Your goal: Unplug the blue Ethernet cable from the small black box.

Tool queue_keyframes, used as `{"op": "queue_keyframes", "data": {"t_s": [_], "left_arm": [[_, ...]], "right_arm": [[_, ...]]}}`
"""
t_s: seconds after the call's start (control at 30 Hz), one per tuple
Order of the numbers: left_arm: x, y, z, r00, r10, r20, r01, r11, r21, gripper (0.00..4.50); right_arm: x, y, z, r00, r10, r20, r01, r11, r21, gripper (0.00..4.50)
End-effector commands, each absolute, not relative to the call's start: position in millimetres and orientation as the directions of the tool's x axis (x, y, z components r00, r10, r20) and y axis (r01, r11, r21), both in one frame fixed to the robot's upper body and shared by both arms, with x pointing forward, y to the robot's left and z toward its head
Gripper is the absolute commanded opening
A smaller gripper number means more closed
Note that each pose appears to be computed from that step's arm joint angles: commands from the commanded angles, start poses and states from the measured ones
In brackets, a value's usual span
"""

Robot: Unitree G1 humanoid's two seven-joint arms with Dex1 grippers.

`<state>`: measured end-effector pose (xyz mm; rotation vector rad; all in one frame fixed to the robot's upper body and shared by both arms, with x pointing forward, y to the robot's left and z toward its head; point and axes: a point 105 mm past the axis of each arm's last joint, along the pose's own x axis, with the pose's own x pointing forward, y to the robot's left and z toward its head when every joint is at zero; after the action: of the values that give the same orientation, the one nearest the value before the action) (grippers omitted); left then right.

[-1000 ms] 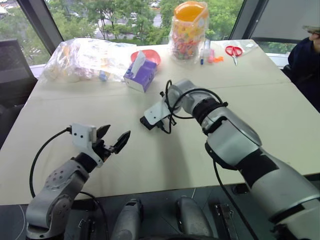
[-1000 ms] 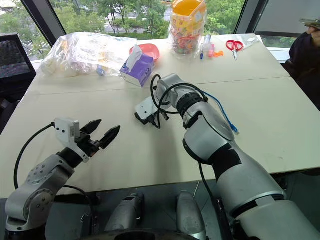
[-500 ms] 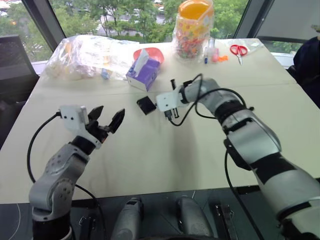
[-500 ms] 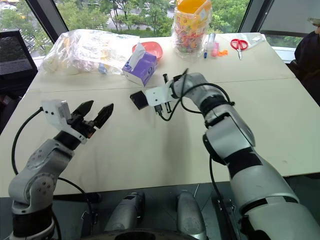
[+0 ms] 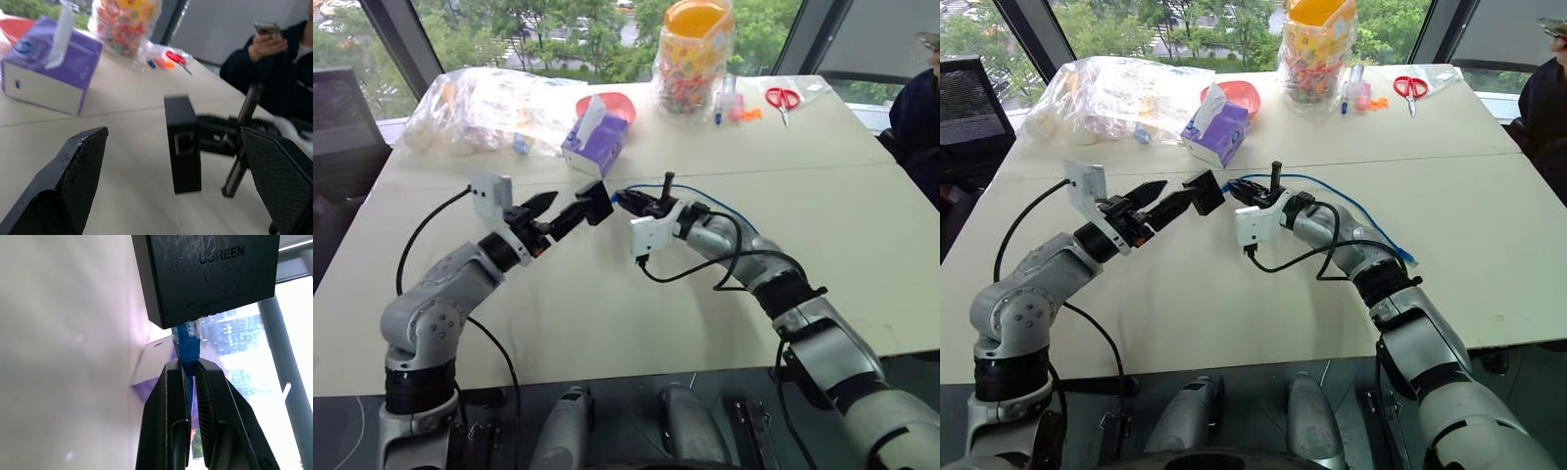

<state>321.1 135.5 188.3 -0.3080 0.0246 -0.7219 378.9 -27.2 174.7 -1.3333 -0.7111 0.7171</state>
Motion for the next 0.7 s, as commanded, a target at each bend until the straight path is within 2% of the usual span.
{"op": "queue_keyframes", "data": {"t_s": [0.03,0.27,0.37,0.6,0.63,0.7], "left_arm": [[322,131,199,0.721,-0.685,0.104,0.685,0.685,-0.248,4.5],[326,130,202,0.718,-0.686,0.114,0.691,0.684,-0.233,4.5],[326,129,201,0.72,-0.684,0.118,0.69,0.686,-0.23,3.68],[328,129,200,0.723,-0.679,0.123,0.687,0.689,-0.23,0.62],[328,128,200,0.724,-0.679,0.123,0.686,0.69,-0.231,0.46],[329,129,198,0.726,-0.678,0.117,0.684,0.692,-0.233,0.47]], "right_arm": [[374,-24,199,0.583,0.801,0.135,0.023,0.15,-0.988,0.04],[371,-23,198,0.582,0.804,0.121,0.019,0.135,-0.991,0.04],[369,-23,197,0.579,0.807,0.115,0.015,0.131,-0.991,0.0],[362,-18,194,0.558,0.824,0.097,0.009,0.111,-0.994,0.0],[361,-17,194,0.553,0.828,0.094,0.007,0.108,-0.994,0.0],[358,-16,193,0.542,0.835,0.091,0.003,0.106,-0.994,0.0]]}}
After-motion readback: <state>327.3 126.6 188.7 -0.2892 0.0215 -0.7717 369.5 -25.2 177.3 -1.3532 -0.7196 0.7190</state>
